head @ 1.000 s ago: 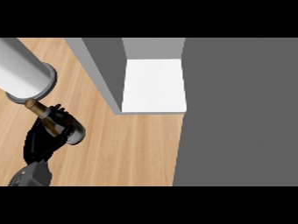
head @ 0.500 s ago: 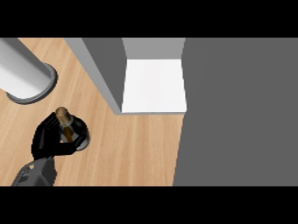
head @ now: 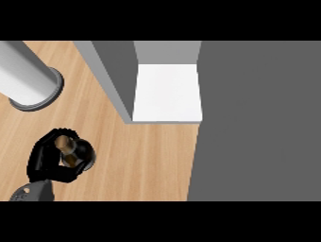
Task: Pick up the wine, place it into the cabinet and close the cabinet
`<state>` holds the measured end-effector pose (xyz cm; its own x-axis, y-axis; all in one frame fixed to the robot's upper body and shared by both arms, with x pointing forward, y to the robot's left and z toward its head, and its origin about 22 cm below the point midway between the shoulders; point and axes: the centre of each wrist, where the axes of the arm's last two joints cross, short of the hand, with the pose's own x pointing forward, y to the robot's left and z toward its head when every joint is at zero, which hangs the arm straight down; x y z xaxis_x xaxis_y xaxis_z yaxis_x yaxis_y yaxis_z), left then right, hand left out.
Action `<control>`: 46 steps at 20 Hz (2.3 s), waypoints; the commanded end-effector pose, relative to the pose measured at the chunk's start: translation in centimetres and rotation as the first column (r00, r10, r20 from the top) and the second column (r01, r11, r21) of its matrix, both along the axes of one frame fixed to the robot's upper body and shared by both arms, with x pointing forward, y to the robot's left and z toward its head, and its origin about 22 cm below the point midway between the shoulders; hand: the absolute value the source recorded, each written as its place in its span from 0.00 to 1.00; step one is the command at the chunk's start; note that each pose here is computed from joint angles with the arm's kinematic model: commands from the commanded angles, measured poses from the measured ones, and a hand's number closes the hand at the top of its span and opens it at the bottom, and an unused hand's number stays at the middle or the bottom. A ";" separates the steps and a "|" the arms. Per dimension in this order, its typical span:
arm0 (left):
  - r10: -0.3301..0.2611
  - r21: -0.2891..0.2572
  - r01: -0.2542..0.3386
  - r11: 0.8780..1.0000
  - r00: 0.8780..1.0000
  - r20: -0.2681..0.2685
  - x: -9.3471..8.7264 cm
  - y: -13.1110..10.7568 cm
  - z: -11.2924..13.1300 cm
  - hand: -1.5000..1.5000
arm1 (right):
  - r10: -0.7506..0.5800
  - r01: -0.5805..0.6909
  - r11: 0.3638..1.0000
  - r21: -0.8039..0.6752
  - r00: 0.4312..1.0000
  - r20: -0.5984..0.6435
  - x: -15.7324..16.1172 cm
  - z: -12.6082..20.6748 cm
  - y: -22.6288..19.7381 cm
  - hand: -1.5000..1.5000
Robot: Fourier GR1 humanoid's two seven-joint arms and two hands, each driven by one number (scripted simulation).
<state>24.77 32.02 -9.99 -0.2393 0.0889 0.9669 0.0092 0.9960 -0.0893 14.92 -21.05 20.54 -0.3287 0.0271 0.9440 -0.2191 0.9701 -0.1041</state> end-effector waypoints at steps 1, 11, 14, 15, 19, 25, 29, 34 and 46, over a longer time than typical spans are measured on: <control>-0.008 0.056 0.004 0.998 0.998 0.064 -1.0 -0.1 0.7 1.00 | 0.024 -0.024 1.000 0.017 0.999 0.049 -2.5 2.0 -1.4 0.00; -0.095 -0.054 0.104 0.993 0.985 0.147 -0.5 -3.7 8.0 1.00 | 0.018 -0.018 0.999 0.028 1.000 0.016 -1.5 1.1 -1.0 0.00; -0.149 -0.074 0.160 0.984 0.980 0.133 -1.5 -5.9 10.6 1.00 | 0.018 -0.019 1.000 0.021 1.000 0.022 -1.7 1.3 -0.6 0.00; -0.139 -0.080 0.150 0.985 0.982 0.132 -1.4 -5.6 11.6 1.00 | 0.017 -0.018 0.999 0.035 0.999 0.029 -2.6 0.7 -0.8 0.00; -0.150 -0.049 0.158 0.986 0.980 0.128 -1.4 -9.6 13.8 1.00 | 0.033 -0.034 0.999 0.037 0.999 0.035 -2.0 1.2 -1.5 0.00; -0.230 -0.038 0.234 0.972 0.969 0.084 -0.2 -13.0 18.4 1.00 | 0.030 -0.032 0.998 0.053 0.999 0.035 -0.2 0.1 -0.5 0.00; -0.243 -0.056 0.253 0.966 0.959 0.147 -1.2 -15.5 20.4 1.00 | 0.027 -0.028 0.999 0.040 0.999 0.028 -2.5 1.1 -1.4 0.00; -0.259 -0.084 0.271 0.959 0.957 0.127 -0.6 -19.3 21.5 1.00 | 0.032 -0.033 0.999 0.031 0.999 0.026 -2.1 1.3 -0.9 0.00; -0.198 -0.044 0.205 0.978 0.971 0.133 1.2 -25.9 24.1 1.00 | 0.027 -0.028 0.999 0.033 0.999 0.033 -1.8 0.7 -1.6 0.00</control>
